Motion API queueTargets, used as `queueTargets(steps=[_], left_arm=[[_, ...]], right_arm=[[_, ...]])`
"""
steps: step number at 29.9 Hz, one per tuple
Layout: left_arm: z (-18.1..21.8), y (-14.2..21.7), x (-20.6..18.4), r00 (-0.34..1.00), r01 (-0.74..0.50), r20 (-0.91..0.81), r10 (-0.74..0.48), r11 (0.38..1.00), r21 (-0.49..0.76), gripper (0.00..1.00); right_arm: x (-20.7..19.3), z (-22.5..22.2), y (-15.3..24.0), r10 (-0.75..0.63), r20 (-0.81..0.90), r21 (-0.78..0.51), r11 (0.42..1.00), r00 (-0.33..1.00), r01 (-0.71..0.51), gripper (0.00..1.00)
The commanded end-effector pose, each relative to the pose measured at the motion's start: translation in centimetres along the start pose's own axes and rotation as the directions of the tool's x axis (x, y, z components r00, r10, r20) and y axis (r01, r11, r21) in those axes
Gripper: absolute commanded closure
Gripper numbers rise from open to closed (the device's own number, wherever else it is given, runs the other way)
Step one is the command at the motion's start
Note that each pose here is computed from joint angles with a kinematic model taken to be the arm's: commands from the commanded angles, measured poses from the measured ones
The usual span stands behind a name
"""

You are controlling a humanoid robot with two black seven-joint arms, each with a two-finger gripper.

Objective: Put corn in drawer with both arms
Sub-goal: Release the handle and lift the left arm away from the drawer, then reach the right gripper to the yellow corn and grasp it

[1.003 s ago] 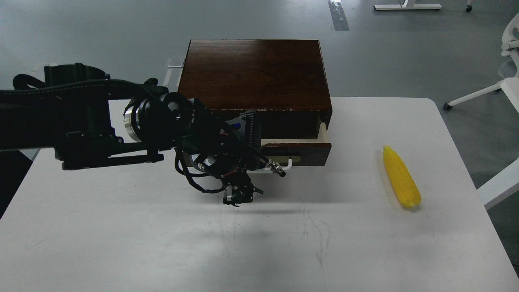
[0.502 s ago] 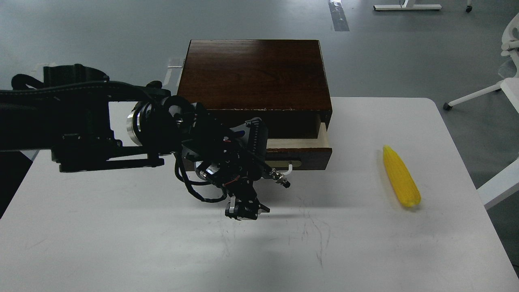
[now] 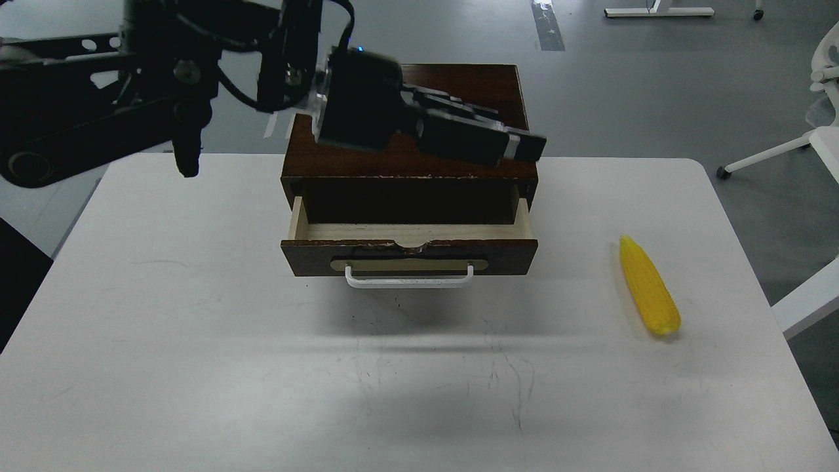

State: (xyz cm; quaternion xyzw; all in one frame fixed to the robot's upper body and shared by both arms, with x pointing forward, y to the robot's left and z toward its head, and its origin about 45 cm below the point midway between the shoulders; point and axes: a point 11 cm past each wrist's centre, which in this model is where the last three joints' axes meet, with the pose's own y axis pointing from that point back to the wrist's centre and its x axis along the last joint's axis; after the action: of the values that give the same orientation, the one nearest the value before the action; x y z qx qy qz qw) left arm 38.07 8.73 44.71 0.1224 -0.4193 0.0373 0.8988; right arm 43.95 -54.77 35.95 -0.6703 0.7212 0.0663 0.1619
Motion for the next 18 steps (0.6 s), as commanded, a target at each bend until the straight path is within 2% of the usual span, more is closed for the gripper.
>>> queueTargets(steps=[1, 3, 5, 8, 11, 13, 14, 17, 18], left_arm=[[-4.3, 2.2, 4.8, 0.875, -0.336, -0.378, 0.303, 0.941, -0.024, 0.02], [-6.6, 3.9, 6.4, 0.771, -0.466, -0.485, 0.412, 0.885, 0.012, 0.02], [-9.9, 6.9, 7.9, 0.600, -0.622, -0.590, 0.539, 0.779, 0.079, 0.02], [-12.4, 9.5, 7.7, 0.414, -0.731, -0.693, 0.590, 0.670, 0.133, 0.02], [-13.4, 11.2, 7.3, 0.302, -0.790, -0.750, 0.588, 0.595, 0.148, 0.02], [-14.2, 12.7, 7.0, 0.213, -0.832, -0.788, 0.577, 0.531, 0.164, 0.02], [-14.2, 12.7, 7.0, 0.213, -0.832, -0.788, 0.577, 0.530, 0.164, 0.02], [-14.9, 14.2, 6.7, 0.125, -0.867, -0.819, 0.560, 0.463, 0.184, 0.02], [-15.1, 14.5, 6.6, 0.111, -0.871, -0.820, 0.561, 0.453, 0.192, 0.02]], right_arm=[[-1.8, -0.2, -1.0, -0.061, -0.119, -0.058, 0.997, 0.991, 0.055, 0.00], [-2.5, -0.1, -1.3, -0.101, -0.206, -0.107, 0.991, 0.973, 0.081, 0.00], [-4.2, -0.2, -2.0, -0.193, -0.379, -0.199, 0.972, 0.905, 0.124, 0.00], [-6.2, 0.5, -2.2, -0.320, -0.523, -0.313, 0.934, 0.790, 0.171, 0.00], [-7.6, 1.3, -0.8, -0.453, -0.592, -0.425, 0.878, 0.667, 0.219, 0.00], [-10.4, 3.5, 1.1, -0.622, -0.622, -0.564, 0.777, 0.475, 0.279, 0.00], [-10.4, 3.6, 1.1, -0.623, -0.623, -0.564, 0.777, 0.474, 0.279, 0.00], [-12.2, 7.0, 5.2, -0.791, -0.605, -0.759, 0.607, 0.092, 0.236, 0.00], [-12.0, 7.7, 5.9, -0.807, -0.590, -0.785, 0.582, 0.033, 0.212, 0.00]])
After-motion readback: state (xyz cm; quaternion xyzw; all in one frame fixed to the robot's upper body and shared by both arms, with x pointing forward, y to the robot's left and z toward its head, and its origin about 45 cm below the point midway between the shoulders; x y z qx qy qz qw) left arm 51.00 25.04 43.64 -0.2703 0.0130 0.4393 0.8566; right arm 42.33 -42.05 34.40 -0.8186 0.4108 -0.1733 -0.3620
